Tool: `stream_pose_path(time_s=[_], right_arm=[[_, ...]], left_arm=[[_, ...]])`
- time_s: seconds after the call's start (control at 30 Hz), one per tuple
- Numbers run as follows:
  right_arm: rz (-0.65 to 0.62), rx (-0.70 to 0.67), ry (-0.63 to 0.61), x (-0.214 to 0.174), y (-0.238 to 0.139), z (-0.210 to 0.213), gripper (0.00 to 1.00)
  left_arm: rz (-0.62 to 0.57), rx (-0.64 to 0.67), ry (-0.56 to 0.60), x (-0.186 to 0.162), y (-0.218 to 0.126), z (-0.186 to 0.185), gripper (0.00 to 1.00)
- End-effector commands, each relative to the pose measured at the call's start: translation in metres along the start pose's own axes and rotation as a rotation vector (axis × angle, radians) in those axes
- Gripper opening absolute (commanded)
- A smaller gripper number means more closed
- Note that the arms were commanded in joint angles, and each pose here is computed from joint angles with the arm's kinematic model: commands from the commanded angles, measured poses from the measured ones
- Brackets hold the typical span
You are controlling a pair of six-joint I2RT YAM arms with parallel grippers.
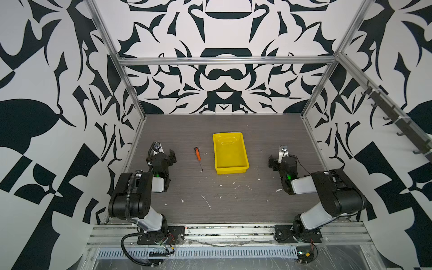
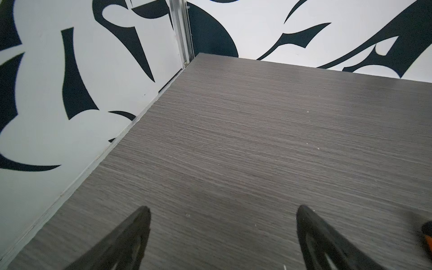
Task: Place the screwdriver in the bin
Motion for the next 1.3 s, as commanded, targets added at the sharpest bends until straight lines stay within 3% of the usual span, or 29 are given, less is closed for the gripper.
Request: stream_pose_path(time_s=[0.0,1.27], right_arm=[[-0.056,-0.010,0.021,0.0188,0.0010,-0.0033,1.00],[-0.057,-0.011,0.019,0.0191,0.0007,-0.0035,1.00]], left_arm=[[-0.010,-0.002,-0.016,0.0030,-0.0007,0.0010,1.00],[-0.014,-0.005,-0.022,0.0021,-0.0028,0.0016,1.00]])
Point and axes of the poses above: each gripper's point midway between its finger pads, its own y axis out along the fingers, its own z axis along the line the jaws close on, x = y × z, the point moved 2 cm from there along -y, back along the fingers, and after that the axes turned 5 degrees about -y, right-handed, at the moved point
